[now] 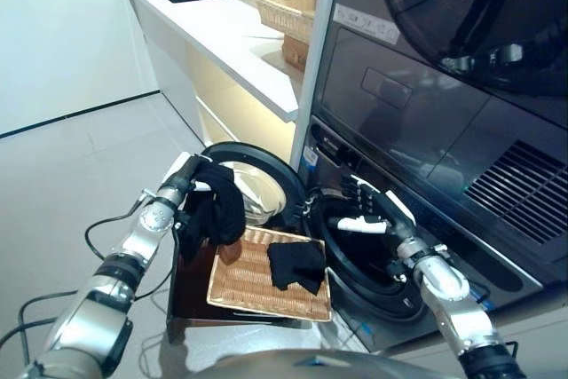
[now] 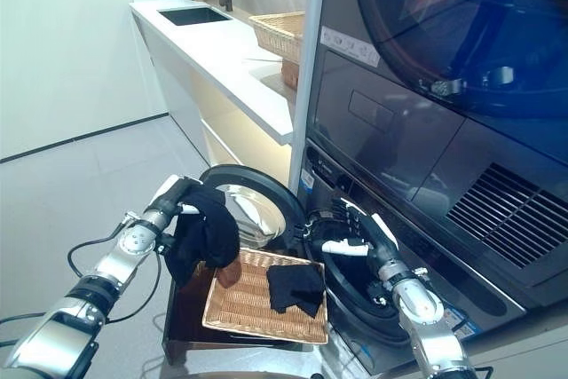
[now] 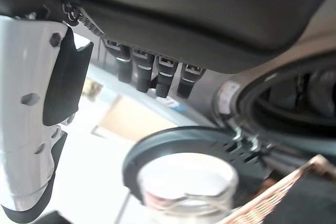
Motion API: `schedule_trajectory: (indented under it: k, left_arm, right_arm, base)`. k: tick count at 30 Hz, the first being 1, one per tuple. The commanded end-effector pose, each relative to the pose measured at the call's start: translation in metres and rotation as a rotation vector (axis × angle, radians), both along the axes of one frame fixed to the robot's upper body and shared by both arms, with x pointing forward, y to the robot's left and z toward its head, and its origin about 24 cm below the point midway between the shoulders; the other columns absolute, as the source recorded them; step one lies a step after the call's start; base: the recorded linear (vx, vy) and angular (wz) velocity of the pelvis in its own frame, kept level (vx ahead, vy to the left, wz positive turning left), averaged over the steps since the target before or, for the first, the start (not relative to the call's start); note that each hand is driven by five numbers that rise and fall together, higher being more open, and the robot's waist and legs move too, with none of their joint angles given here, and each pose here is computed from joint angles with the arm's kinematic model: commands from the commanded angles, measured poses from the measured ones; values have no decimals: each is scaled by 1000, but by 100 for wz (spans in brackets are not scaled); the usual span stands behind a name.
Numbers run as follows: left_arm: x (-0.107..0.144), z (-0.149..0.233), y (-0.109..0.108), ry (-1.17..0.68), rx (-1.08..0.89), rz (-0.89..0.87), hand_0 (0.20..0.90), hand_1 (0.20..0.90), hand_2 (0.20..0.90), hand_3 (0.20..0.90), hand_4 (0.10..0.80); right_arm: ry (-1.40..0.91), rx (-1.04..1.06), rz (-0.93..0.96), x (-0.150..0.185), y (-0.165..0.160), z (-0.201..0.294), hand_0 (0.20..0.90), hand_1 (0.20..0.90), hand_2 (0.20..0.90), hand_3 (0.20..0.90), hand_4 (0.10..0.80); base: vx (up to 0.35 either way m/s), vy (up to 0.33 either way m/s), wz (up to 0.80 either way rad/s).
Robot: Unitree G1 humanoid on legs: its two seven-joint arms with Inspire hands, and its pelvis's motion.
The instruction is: Pick up the clothes and place them into the washing machine
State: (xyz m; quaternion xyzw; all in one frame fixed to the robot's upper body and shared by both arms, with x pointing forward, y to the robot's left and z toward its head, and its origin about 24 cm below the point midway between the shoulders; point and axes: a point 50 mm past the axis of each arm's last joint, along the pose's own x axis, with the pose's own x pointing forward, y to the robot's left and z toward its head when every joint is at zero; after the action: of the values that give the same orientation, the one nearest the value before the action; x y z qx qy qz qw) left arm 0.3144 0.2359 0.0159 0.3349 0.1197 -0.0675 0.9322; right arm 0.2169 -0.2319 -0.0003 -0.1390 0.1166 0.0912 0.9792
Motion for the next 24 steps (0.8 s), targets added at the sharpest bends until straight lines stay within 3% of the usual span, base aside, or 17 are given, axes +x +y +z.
schedule_trajectory:
  k: [1,9,24]
  left_arm:
    - [47,94,-8,-360,-15,-37,200,200,200,200,300]
    - [50,124,-6,-445,-22,-82,200,200,200,200,300]
    - [42,153,-78,-549,-103,-384,200,200,200,200,300]
  right_arm:
    - [-257,-86,-35,21,-21,48,900,900,900,900,800]
    - [-143,-102,40,21,-17,30,900,900,900,900,800]
    - [-6,27,165,47,37,0,900,900,900,900,800]
  base:
    - [0,0,0]
    - [0,0,0]
    - [-3,2,4]
